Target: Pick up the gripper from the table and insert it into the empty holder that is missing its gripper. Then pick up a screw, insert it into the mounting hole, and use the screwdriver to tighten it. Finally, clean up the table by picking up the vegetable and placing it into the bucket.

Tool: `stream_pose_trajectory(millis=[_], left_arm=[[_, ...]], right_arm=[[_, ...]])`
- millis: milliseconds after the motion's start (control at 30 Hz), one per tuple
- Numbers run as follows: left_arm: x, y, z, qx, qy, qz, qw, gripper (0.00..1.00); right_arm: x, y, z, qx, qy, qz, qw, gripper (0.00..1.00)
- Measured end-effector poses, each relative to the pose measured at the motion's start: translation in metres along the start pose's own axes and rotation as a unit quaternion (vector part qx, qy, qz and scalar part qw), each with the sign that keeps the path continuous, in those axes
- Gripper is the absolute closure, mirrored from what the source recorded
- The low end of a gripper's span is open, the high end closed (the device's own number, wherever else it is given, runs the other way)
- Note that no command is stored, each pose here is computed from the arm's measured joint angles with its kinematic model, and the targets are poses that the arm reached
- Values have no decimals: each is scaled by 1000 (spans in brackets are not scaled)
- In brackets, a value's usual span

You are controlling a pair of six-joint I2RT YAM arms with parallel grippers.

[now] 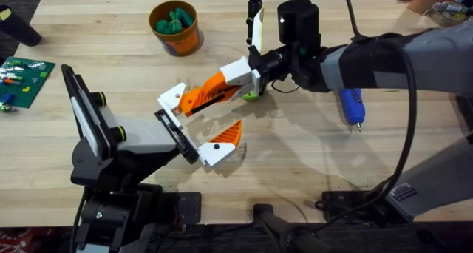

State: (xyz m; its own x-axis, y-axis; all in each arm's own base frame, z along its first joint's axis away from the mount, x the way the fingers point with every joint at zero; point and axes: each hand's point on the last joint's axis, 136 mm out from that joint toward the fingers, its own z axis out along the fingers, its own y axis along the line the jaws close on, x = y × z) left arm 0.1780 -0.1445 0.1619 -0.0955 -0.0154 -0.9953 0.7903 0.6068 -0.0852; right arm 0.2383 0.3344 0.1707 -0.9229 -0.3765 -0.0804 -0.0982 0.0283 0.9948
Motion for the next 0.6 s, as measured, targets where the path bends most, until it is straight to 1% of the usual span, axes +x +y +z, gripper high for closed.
stream_pose_trajectory(millis=[433, 600], left_arm=[[0, 0, 0, 0, 0, -10, 1000, 15], [0, -5, 0, 16, 2, -13, 1000, 15]], right_arm=[[0, -4, -1, 4, -4, 10, 1000, 979], [-2, -5, -3, 6, -9, 9, 1000, 980]])
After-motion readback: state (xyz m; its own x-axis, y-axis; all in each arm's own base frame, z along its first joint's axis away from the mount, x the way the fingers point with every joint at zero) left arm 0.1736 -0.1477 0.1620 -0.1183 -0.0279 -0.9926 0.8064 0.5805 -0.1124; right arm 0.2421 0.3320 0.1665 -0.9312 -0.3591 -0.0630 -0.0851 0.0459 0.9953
